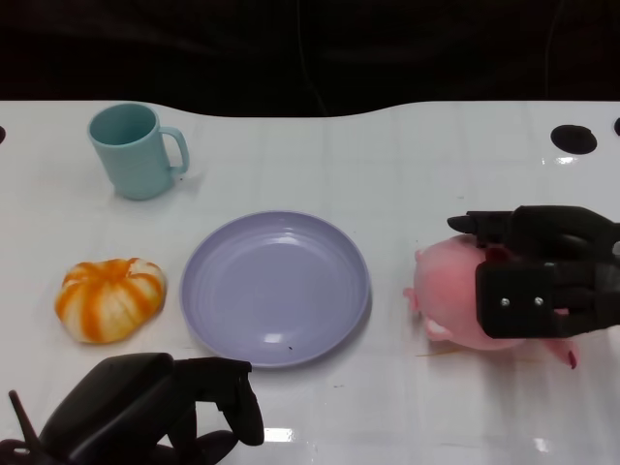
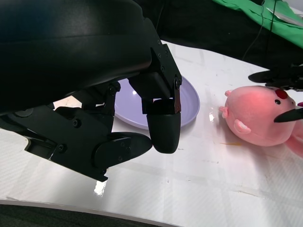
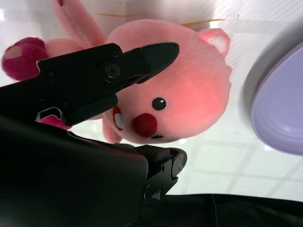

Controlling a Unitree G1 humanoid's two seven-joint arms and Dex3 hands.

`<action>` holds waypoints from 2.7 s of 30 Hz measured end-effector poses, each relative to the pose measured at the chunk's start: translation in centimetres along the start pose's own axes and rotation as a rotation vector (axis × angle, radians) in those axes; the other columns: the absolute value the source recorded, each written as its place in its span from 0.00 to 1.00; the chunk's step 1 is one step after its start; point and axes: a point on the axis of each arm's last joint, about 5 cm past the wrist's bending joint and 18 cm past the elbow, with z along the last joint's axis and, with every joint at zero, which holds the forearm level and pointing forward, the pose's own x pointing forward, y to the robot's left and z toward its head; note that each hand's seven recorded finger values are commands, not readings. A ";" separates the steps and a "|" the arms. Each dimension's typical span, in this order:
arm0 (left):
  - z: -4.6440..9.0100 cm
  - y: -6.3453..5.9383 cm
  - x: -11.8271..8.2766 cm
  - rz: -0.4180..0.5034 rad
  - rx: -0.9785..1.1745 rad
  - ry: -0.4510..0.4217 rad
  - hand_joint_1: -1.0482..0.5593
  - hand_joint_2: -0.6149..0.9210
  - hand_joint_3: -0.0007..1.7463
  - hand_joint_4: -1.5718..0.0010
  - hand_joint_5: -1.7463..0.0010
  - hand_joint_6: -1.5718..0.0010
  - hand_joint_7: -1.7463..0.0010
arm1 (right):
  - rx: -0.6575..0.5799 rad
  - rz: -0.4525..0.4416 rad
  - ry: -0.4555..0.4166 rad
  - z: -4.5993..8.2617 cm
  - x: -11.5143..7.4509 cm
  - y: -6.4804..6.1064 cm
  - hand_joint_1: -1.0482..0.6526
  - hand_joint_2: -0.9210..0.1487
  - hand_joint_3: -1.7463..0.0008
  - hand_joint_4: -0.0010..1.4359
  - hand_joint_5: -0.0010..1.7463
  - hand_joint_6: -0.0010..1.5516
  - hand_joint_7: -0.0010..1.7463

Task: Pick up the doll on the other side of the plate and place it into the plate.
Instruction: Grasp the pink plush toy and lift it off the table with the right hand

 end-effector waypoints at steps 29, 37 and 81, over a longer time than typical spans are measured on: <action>0.5 0.1 0.0 0.004 0.002 0.010 0.52 0.88 0.39 0.55 0.16 0.51 0.38 | -0.039 0.082 0.022 1.9 4.0 -1.6 0.50 0.10 0.78 0.59 0.71 0.78 0.20; 0.5 0.2 0.0 -0.001 0.001 0.015 0.52 0.88 0.39 0.55 0.16 0.51 0.37 | -0.041 -0.038 -0.035 1.8 3.9 -0.3 0.48 0.02 0.82 0.60 1.00 0.47 0.88; 0.8 -0.5 0.4 -0.015 0.018 -0.006 0.52 0.87 0.39 0.53 0.18 0.51 0.38 | 0.205 -0.579 -0.517 9.0 4.0 -0.5 0.50 0.69 0.10 0.70 1.00 0.50 1.00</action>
